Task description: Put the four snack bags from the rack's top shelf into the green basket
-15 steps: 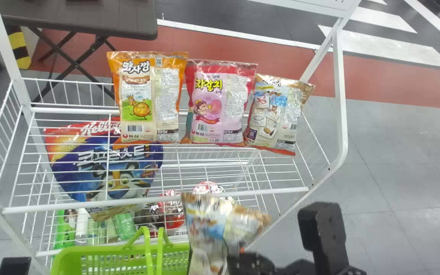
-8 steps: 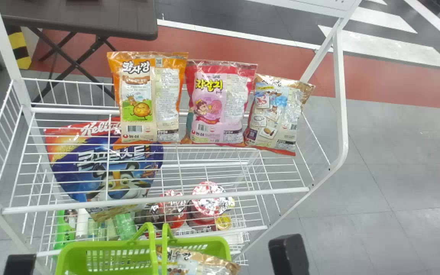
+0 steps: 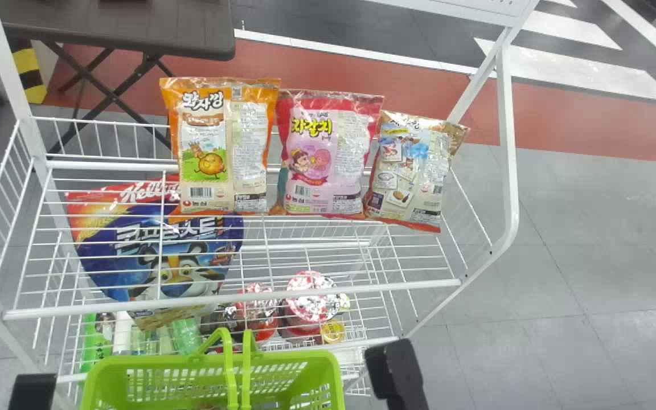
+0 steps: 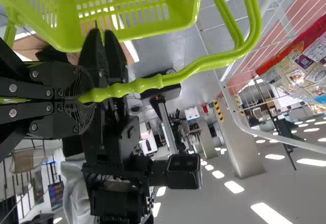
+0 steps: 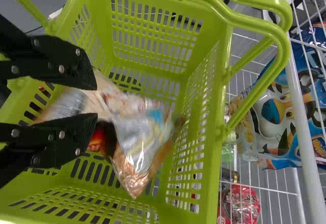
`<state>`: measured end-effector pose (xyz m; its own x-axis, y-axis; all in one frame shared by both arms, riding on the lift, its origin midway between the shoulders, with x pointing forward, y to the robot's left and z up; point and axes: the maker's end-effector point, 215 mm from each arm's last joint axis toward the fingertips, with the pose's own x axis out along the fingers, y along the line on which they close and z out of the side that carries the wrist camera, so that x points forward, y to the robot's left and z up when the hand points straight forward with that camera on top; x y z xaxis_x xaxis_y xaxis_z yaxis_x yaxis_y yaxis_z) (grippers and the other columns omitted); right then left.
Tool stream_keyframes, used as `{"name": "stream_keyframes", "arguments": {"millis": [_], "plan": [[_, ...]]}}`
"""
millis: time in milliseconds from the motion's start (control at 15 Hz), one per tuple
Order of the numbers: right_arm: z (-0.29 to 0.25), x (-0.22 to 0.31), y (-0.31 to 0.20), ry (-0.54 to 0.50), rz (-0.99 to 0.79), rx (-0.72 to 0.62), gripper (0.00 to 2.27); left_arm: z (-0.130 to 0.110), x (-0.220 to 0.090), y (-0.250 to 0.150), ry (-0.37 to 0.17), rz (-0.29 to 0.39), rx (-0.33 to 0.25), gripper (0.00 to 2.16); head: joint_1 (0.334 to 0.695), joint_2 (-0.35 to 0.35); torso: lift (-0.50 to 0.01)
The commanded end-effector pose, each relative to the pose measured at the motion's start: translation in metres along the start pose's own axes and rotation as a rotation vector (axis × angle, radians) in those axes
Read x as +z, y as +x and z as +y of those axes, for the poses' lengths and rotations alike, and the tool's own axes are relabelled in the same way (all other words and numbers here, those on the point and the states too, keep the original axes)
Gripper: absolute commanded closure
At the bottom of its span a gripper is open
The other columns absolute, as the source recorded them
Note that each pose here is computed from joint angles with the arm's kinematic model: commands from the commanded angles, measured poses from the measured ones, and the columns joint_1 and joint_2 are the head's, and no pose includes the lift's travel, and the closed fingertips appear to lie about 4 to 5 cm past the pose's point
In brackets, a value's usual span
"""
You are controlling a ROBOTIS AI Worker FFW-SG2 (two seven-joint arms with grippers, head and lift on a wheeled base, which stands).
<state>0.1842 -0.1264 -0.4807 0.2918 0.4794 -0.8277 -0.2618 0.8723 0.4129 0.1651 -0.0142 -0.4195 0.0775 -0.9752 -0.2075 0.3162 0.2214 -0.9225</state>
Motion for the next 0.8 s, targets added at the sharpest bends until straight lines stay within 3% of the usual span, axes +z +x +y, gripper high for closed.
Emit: {"name": "stream_keyframes", "arguments": {"millis": [0, 400, 467, 733], "plan": [[-0.009, 0.046, -0.009, -0.046, -0.146, -0.028, 0.06, 0.000, 0.002, 0.001, 0.001, -0.001, -0.001, 2.14, 0.695, -0.350, 0.000], [-0.012, 0.265, -0.036, -0.249, -0.864, -0.181, 0.07, 0.004, 0.002, 0.003, 0.002, 0.005, 0.007, 2.14, 0.695, -0.350, 0.000], [-0.002, 0.292, -0.034, -0.283, -0.938, -0.220, 0.07, 0.004, 0.003, 0.004, 0.008, 0.010, 0.008, 2.14, 0.695, -0.350, 0.000], [0.030, 0.371, 0.012, -0.307, -1.008, -0.314, 0.08, 0.009, 0.001, 0.004, -0.005, 0.018, 0.006, 2.14, 0.695, -0.240, 0.000]]}}
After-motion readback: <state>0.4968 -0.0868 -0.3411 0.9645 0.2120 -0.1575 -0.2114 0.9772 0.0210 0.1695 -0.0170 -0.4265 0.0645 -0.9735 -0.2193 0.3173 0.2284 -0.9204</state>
